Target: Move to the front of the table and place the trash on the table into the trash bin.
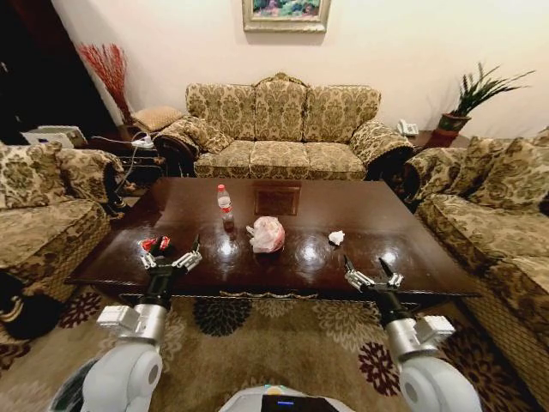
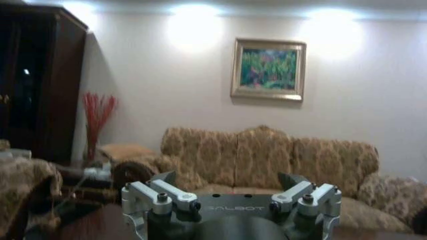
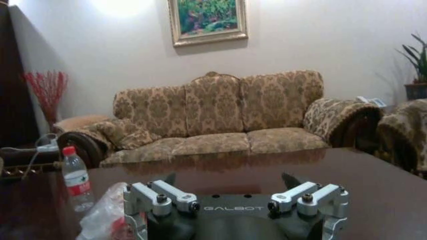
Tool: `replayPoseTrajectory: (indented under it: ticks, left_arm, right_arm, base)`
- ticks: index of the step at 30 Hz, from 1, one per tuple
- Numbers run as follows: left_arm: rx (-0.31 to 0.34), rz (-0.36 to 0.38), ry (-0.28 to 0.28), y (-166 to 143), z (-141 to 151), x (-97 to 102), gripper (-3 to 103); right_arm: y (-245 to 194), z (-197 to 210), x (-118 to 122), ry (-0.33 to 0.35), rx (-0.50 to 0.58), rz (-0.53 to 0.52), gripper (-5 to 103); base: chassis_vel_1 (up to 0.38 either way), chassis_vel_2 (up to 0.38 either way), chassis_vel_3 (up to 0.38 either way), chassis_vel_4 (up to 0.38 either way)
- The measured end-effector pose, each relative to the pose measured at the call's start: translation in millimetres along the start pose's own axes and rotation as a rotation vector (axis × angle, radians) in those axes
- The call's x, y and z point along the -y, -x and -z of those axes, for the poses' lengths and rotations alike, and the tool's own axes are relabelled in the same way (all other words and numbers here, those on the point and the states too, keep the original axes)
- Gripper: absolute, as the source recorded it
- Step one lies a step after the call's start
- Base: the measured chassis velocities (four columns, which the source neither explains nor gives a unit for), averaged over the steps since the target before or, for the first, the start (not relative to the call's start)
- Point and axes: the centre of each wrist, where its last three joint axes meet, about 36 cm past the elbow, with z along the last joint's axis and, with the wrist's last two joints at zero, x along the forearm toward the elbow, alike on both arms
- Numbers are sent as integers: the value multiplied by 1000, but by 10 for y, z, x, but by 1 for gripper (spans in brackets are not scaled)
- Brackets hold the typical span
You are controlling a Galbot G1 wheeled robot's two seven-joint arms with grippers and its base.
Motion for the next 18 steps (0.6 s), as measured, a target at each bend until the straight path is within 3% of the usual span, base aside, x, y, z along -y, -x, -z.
replayPoseTrajectory:
  ticks: [7, 9, 13, 18]
  left_arm:
    - [13, -8, -1, -33, -5, -15, 100]
    - [3, -60, 30, -65, 49, -36, 100]
    - [-9, -76, 34, -75, 76, -32, 100]
    - [-73, -92, 6, -100, 81, 24, 100]
  right_arm:
    - [15, 33, -24, 13, 5, 23, 100]
    - [22, 61, 1, 4, 7, 33, 100]
    - [17, 62, 17, -12, 15, 26, 100]
    - [24, -13, 58, -20, 38, 2, 100]
  base:
    - [0, 0, 0, 0]
    - [0, 0, 0, 0]
    - [0, 0, 0, 0]
    - [0, 0, 0, 0]
